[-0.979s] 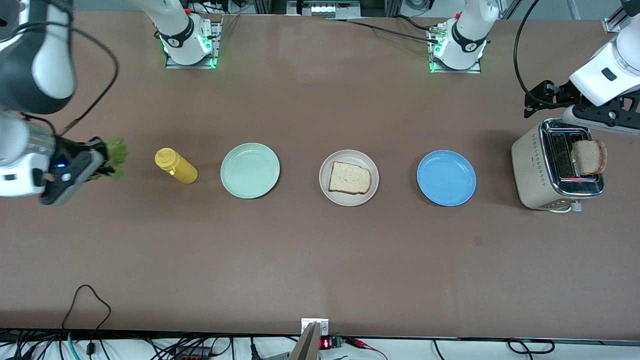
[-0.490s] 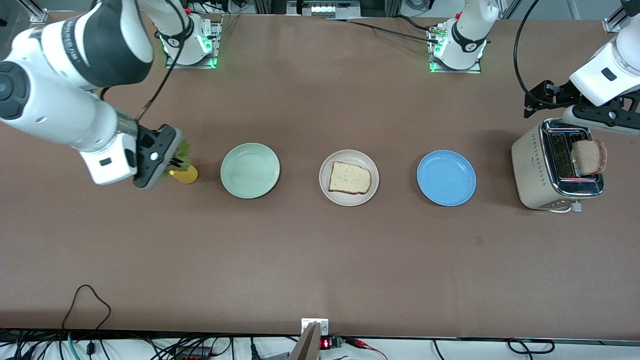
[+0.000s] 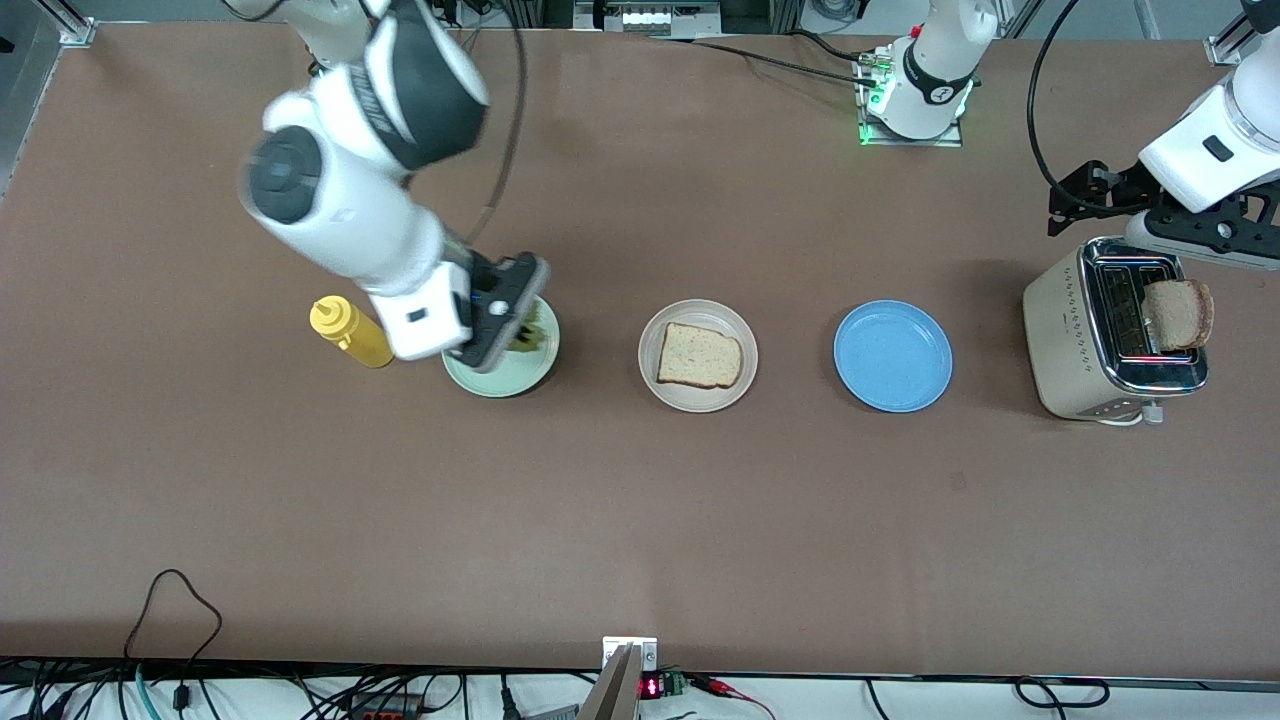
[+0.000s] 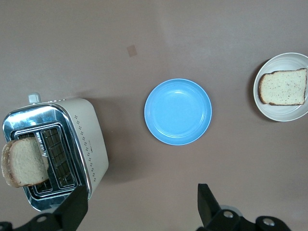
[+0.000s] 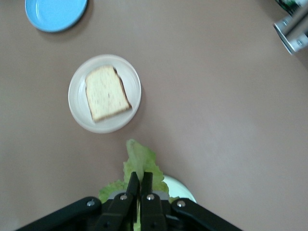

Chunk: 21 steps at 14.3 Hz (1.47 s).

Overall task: Make sandwich in beige plate with both arms
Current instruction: 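Lower the lettuce onto the toast on the beige plate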

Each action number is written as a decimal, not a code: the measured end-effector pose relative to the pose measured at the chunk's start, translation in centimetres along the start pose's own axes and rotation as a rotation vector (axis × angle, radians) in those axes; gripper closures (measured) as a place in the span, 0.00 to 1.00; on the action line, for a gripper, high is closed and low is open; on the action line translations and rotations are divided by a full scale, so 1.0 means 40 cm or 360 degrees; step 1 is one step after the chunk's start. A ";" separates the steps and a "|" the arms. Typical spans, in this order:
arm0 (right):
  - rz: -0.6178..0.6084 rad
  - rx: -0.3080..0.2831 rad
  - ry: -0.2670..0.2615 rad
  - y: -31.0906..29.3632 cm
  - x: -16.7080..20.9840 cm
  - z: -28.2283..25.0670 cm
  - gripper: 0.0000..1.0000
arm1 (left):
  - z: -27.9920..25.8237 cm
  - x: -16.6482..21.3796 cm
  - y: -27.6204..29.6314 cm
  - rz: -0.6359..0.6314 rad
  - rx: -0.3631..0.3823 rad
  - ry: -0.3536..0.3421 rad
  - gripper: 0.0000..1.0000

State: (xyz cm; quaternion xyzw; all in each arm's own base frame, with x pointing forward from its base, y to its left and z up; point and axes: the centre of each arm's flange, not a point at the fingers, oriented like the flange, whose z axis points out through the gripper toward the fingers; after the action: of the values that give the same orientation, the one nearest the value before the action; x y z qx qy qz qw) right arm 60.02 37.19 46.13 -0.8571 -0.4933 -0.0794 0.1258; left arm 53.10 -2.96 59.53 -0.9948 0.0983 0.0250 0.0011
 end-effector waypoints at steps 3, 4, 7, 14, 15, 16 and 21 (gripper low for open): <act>-0.0004 -0.0032 0.0114 -0.067 0.075 0.135 0.96 | 0.000 0.000 0.000 0.0000 0.0000 0.0000 0.00; -0.0001 -0.0044 0.0156 -0.091 0.096 0.176 0.96 | 0.000 0.000 0.000 0.0000 0.0000 0.0000 0.00; 0.0023 -0.0063 0.0209 -0.178 0.146 0.287 0.96 | 0.000 0.000 0.000 0.0000 0.0000 0.0000 0.00; -0.0048 -0.0083 0.0166 -0.305 0.169 0.515 0.96 | 0.000 0.000 0.000 0.0000 0.0000 0.0000 0.00; -0.0045 -0.0092 0.0154 -0.305 0.165 0.535 0.96 | 0.000 0.000 0.000 0.0000 0.0000 0.0001 0.00; -0.0036 -0.0101 0.0148 -0.304 0.161 0.553 0.96 | 0.000 0.000 0.000 0.0000 0.0000 0.0001 0.00; 0.0009 -0.0169 0.0224 -0.304 0.150 0.651 0.96 | 0.000 0.000 0.000 0.0000 0.0000 0.0001 0.00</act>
State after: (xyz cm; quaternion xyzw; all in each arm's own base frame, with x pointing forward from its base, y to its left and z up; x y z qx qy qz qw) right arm 52.79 55.65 24.47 -0.8563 -0.4758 -0.1649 0.1148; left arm 53.10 -2.96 59.55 -0.9948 0.0983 0.0249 0.0011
